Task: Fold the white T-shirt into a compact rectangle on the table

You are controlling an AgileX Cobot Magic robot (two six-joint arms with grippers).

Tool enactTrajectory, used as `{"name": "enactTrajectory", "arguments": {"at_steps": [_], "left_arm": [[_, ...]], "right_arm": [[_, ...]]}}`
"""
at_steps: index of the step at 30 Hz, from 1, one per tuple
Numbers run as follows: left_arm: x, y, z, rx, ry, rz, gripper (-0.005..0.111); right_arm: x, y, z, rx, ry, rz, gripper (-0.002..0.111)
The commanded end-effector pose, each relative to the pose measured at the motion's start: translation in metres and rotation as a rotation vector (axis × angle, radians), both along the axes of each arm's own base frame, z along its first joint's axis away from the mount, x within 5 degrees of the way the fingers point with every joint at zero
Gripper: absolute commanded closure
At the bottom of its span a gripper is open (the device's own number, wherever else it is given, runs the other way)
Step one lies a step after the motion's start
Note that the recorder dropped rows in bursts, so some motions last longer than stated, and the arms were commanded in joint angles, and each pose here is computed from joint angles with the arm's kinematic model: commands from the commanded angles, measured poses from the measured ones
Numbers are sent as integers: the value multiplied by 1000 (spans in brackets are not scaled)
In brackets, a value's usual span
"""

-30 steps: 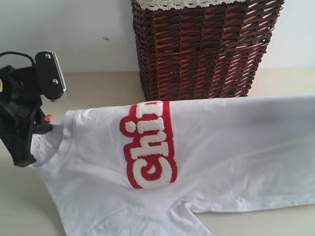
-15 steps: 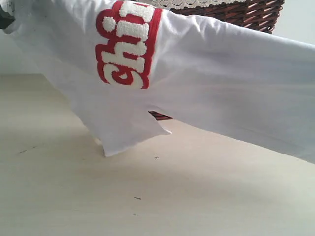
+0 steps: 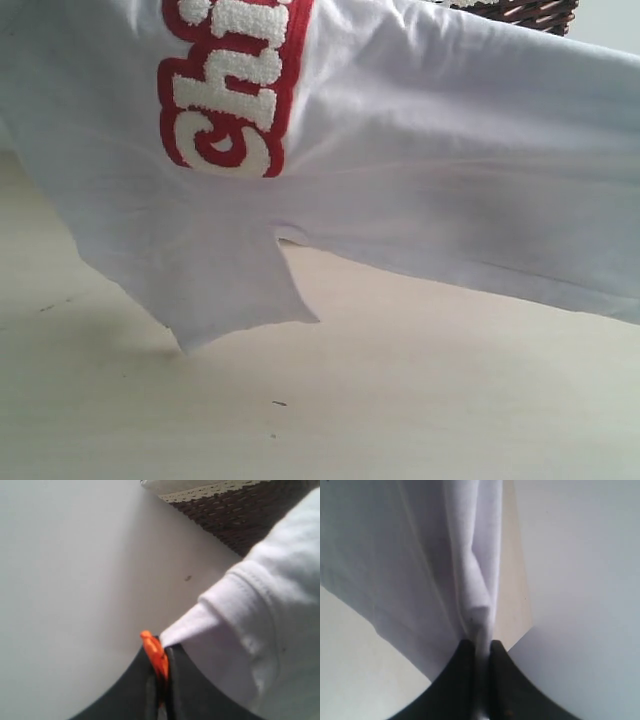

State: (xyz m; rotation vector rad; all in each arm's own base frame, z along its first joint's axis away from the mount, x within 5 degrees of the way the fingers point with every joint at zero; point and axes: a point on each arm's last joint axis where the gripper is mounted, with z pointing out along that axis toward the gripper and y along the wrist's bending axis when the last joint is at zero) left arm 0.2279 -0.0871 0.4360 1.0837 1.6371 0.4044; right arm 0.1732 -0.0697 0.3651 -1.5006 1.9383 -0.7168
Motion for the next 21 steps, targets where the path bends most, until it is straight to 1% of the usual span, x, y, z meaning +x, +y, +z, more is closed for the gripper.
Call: {"name": "enactTrajectory", "arguments": {"at_steps": [1, 3, 5, 8, 10, 15, 17, 19, 21], "left_arm": [[-8, 2, 10, -67, -23, -7, 107], [-7, 2, 11, -73, -34, -10, 107], [-8, 2, 10, -79, -16, -4, 107], [-22, 6, 9, -112, 58, -2, 107], [-33, 9, 12, -130, 78, -4, 107], [-70, 25, 34, -170, -17, -11, 107], [-88, 33, 39, -181, -35, -11, 107], [-108, 41, 41, -191, -17, -11, 107], [-128, 49, 41, -232, 24, 3, 107]], "right_arm": [[-5, 5, 6, 15, -38, 0, 108], [-4, 7, 7, 49, -50, 7, 108], [-6, 10, 6, 79, -36, 22, 108], [-17, 21, 6, 120, 22, 70, 108], [-25, 27, 8, 132, 30, 93, 108], [-46, 42, 22, 98, -54, 106, 108], [-56, 49, 26, 114, -76, 85, 108], [-68, 56, 29, 130, -87, 74, 108], [-78, 63, 31, 133, -103, 70, 108]]}}
